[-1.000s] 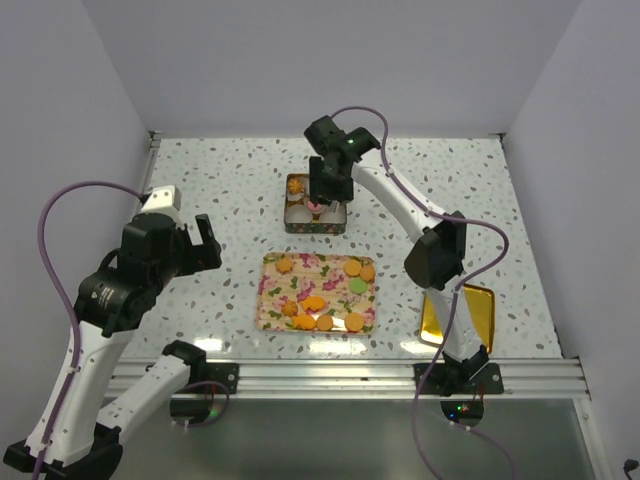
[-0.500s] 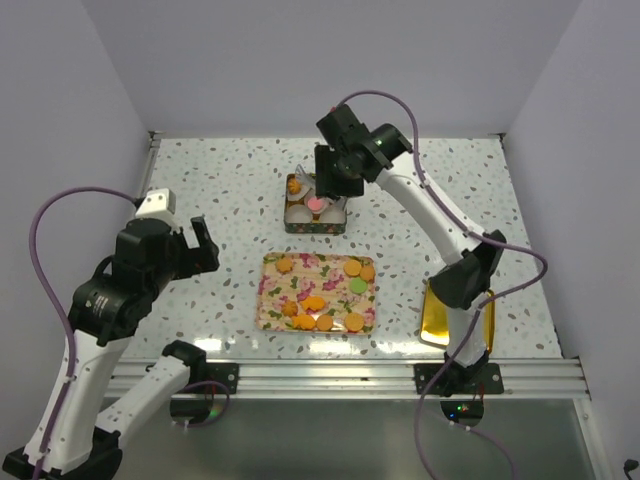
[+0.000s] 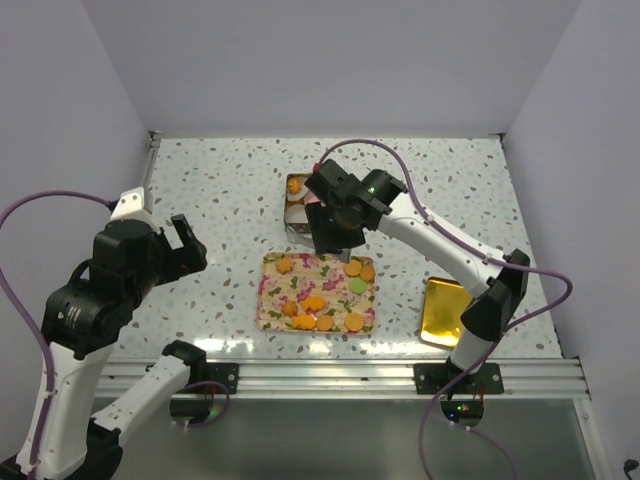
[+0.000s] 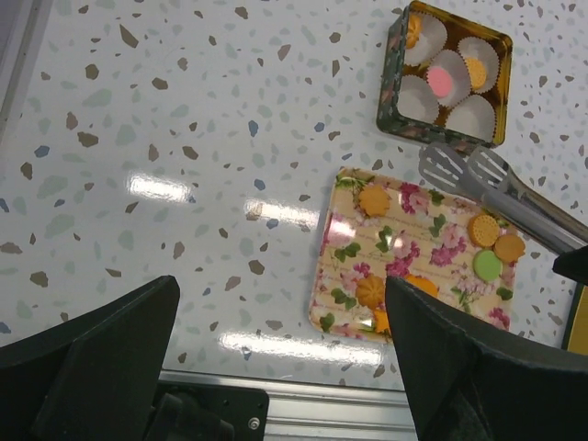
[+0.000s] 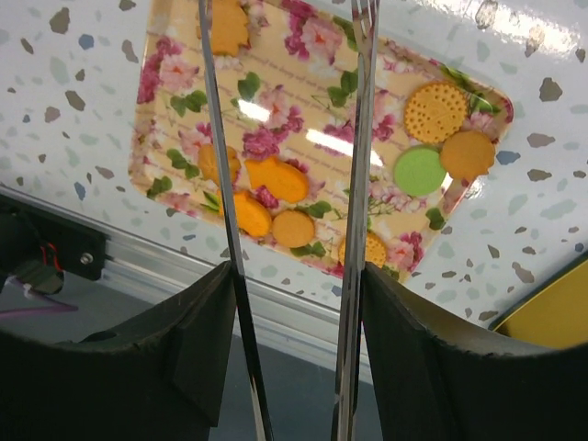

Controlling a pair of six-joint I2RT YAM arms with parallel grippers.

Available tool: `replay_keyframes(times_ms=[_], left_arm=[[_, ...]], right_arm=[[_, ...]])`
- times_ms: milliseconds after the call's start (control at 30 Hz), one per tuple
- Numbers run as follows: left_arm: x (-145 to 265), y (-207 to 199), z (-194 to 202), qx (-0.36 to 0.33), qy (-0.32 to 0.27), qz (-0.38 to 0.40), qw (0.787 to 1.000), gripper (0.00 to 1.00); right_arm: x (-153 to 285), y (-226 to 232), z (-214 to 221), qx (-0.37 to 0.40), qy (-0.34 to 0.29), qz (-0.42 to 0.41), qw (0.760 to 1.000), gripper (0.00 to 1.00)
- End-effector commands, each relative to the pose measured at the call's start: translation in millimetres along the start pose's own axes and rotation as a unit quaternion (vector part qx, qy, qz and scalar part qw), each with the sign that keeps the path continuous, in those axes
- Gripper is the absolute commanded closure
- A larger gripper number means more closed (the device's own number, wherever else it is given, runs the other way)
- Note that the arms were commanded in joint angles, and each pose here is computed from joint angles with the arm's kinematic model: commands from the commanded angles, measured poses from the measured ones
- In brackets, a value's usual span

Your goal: Pack the cookies

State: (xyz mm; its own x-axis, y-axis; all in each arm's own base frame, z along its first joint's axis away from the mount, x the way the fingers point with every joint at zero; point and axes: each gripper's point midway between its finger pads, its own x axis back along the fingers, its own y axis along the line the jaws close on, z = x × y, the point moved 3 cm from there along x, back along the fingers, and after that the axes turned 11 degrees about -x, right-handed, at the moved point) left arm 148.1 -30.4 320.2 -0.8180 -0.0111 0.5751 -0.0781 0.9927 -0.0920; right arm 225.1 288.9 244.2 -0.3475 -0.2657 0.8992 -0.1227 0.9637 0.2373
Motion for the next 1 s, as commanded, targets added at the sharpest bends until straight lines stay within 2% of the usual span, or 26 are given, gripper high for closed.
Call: replay_keyframes(times_ms=[0,200,400,500,967], left_arm=[[22.3,7.3,7.8,0.014,-0.006,0.007,1.0,0.0],[18.0,4.3,17.3,0.001,0.008,0.022,1.0,0.0],[18.8,-20.2,25.4,-0.025,0.03,0.11,0.993,0.0],[16.9,-21.4,35.2,-0.038,0.037,0.123,0.991,0.0],[10.7,-16.9,41.2,-0.031,0.044,0.105,0.993,0.0]], right_arm=[[9.0,12.3,7.7,0.004,-0.008,-0.035,0.999,0.43],[4.2,29.6,27.7,0.01,-0.022,-0.019,1.0,0.43],[-3.9,44.1,38.2,-0.021,-0.04,0.004,0.999,0.42],[-11.2,47.7,42.8,-0.018,-0.037,0.028,0.999,0.42],[-29.6,59.5,59.1,0.009,-0.02,0.034,0.999,0.41]])
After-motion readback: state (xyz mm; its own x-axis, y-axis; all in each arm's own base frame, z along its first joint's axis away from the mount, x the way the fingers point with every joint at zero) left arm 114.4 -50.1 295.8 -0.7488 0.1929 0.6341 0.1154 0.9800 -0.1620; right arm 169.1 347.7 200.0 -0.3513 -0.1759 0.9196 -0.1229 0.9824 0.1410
